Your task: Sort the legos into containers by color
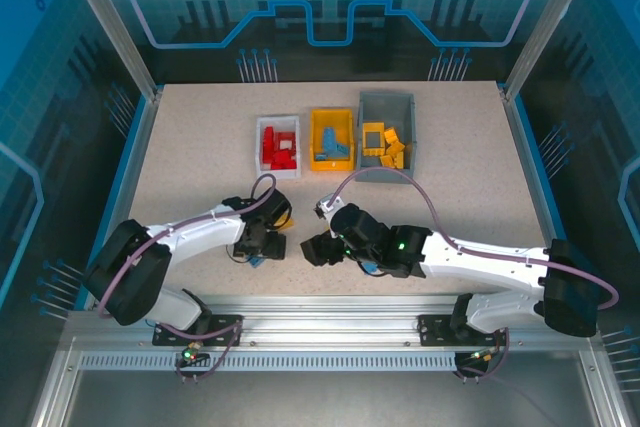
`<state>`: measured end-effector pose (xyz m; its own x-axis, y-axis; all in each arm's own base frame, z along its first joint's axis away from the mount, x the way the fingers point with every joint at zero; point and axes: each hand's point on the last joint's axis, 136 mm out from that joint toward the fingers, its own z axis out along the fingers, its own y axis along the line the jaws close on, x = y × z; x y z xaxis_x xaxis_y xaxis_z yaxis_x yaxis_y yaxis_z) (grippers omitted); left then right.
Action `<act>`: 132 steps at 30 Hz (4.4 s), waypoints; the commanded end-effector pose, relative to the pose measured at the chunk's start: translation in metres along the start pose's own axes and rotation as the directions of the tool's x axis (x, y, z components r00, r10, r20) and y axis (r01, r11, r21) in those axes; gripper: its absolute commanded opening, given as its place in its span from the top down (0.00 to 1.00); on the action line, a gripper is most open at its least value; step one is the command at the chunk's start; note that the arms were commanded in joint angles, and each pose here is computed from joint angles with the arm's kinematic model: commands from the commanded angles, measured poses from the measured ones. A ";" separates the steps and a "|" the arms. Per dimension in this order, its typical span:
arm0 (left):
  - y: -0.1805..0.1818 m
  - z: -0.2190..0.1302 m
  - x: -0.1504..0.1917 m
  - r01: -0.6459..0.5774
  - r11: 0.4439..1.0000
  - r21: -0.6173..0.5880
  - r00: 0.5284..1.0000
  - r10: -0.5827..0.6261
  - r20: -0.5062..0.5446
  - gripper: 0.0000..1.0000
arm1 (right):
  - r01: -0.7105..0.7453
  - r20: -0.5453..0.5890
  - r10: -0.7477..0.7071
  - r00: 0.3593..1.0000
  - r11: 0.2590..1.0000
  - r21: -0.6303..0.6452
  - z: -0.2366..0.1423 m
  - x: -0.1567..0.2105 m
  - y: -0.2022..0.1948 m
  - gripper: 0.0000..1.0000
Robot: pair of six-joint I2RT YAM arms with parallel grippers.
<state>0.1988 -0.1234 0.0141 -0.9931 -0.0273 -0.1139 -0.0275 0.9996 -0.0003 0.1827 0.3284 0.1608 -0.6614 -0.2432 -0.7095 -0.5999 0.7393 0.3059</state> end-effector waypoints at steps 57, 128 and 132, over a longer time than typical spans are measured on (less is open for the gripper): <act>-0.186 -0.066 -0.360 -0.087 0.862 0.499 0.944 -0.089 0.319 0.45 | -0.324 0.491 0.210 0.846 0.933 0.158 -0.068 -0.167 -0.134 0.28; 0.013 -0.199 0.004 0.193 0.739 0.646 0.836 -0.469 0.286 0.36 | 0.410 -0.307 -0.390 0.868 0.912 0.000 0.160 -0.057 -0.042 0.73; -0.013 -0.213 -0.015 0.130 0.695 0.707 0.861 -0.433 0.267 0.36 | 0.295 -0.173 -0.270 0.947 0.945 0.139 0.094 -0.094 -0.065 0.75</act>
<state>0.1758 -0.1126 0.2055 -0.7941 -0.4875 -0.3630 -0.1598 0.7437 -0.6491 0.3031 0.3840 0.0714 -0.5148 -0.7096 -0.4811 -0.8042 0.5941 -0.0158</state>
